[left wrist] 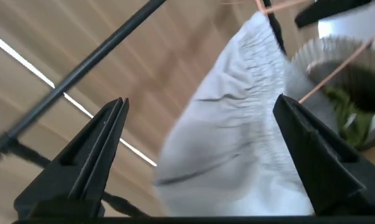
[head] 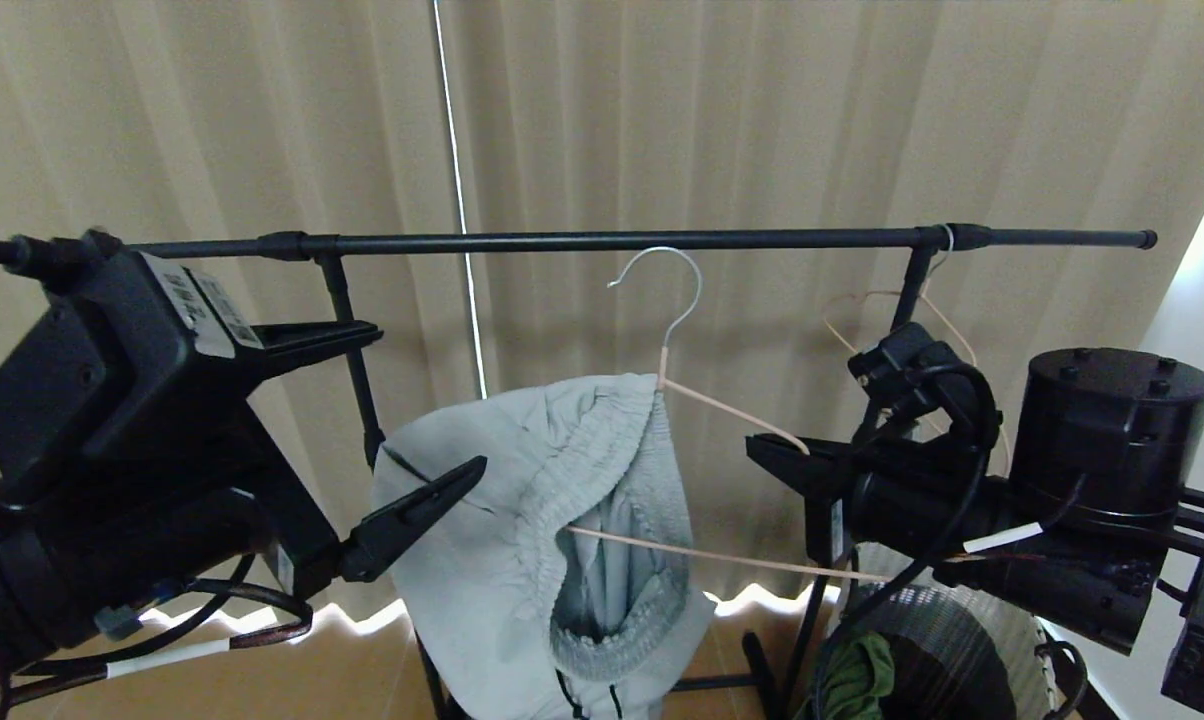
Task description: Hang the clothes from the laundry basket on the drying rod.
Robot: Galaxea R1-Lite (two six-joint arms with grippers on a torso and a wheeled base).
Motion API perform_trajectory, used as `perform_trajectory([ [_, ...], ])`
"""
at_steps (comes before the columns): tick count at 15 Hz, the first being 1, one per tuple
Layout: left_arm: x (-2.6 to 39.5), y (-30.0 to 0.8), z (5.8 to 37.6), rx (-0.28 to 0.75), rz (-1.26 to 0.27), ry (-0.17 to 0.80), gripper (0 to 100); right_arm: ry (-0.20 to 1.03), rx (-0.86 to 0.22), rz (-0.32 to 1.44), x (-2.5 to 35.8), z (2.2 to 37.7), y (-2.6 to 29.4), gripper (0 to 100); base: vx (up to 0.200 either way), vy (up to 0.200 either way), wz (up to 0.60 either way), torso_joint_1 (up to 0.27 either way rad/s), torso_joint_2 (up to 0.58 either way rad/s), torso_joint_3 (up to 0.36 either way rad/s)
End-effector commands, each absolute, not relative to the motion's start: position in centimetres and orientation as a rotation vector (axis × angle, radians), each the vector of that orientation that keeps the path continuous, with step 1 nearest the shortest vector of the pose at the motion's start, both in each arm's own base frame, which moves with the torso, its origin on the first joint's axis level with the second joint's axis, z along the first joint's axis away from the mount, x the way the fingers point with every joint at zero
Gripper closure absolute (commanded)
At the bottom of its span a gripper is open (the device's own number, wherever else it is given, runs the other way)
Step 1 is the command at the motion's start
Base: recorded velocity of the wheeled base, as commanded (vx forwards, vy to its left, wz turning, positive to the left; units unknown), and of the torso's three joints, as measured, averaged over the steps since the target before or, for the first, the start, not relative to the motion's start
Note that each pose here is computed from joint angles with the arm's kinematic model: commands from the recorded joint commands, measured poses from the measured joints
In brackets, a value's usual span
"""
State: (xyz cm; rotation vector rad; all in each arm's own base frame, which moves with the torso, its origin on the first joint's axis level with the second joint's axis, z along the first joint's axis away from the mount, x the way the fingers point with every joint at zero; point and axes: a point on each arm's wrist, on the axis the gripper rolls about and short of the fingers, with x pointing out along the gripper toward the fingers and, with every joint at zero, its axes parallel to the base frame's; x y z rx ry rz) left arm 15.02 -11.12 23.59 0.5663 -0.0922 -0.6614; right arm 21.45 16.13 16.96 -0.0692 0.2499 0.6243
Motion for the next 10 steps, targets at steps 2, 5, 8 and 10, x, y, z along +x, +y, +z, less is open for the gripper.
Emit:
perform_trajectory([
  [2,16.6,-12.1,22.5,0.650,-0.686,-0.058,0,0.239,-0.074,0.651,21.4,17.2,16.2,100,0.000,0.000,0.00,0.000,0.00,0.000],
  [5,17.9,-13.1,21.7,0.676,-0.707,-0.025,0,0.251,-0.079,0.678,21.2,16.8,16.6,100,0.000,0.000,0.00,0.000,0.00,0.000],
  [8,19.1,-14.0,21.3,0.721,-0.716,-0.016,0,0.253,-0.085,0.732,20.5,16.8,17.5,100,0.000,0.000,0.00,0.000,0.00,0.000],
  [10,19.5,-14.3,21.0,0.729,-0.720,-0.006,0,0.250,-0.094,0.753,20.3,16.8,17.7,100,0.000,0.000,0.00,0.000,0.00,0.000],
])
